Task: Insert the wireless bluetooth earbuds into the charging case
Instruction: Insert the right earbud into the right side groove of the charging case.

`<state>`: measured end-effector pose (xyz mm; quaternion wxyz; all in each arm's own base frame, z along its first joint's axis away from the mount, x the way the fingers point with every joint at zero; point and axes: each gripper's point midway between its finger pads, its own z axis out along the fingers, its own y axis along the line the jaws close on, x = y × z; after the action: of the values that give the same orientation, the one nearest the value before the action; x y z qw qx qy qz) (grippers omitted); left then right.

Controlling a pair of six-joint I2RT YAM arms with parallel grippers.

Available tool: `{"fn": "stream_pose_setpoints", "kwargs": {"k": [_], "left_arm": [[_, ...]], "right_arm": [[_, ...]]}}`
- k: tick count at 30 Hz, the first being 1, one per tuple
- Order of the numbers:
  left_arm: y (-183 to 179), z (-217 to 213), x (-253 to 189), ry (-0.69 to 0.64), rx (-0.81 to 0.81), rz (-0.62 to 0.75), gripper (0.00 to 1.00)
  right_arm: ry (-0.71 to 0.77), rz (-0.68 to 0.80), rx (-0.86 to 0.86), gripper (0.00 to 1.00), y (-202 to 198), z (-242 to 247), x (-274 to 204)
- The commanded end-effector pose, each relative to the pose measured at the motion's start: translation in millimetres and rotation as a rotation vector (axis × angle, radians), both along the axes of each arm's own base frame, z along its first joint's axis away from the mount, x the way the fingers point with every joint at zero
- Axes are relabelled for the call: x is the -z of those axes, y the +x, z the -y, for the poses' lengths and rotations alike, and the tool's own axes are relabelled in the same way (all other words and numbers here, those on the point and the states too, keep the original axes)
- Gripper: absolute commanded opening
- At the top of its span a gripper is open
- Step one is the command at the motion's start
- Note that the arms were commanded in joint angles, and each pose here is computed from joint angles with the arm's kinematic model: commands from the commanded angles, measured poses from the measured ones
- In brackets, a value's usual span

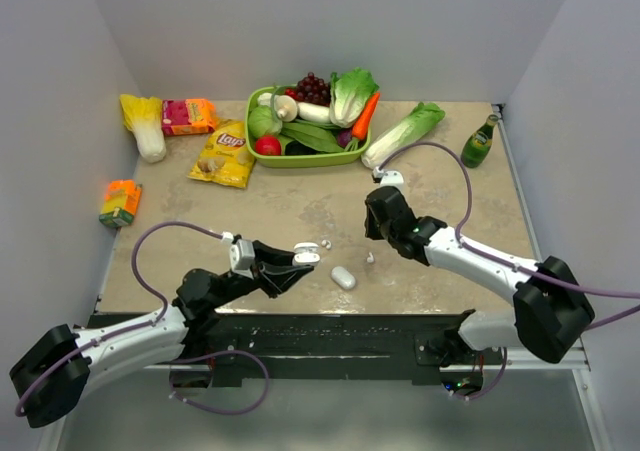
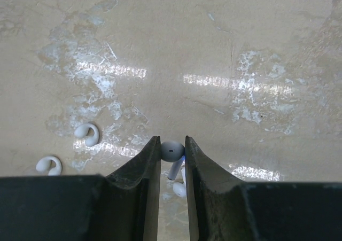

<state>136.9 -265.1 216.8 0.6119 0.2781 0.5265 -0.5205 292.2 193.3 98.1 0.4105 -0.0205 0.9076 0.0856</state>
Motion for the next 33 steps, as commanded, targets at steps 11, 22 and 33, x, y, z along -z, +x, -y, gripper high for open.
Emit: {"fn": "stream_pose_setpoints", "kwargs": {"k": [11, 22, 33], "left_arm": [[0.9, -8.7, -7.6, -0.037, -0.039, 0.011, 0.00], [4.6, -0.9, -27.2, -0.046, -0.027, 0.022, 0.00], [5.5, 6.2, -27.4, -0.030, -0.007, 0.017, 0.00]], "right_arm": [[0.089, 0.193, -0.070, 0.00, 4.4, -8.5, -81.5], [0.142, 0.159, -0.107, 0.00, -2.9, -19.0, -97.1], [0.326, -0.029, -0.246, 0.00, -15.6, -63.1, -72.9]]}}
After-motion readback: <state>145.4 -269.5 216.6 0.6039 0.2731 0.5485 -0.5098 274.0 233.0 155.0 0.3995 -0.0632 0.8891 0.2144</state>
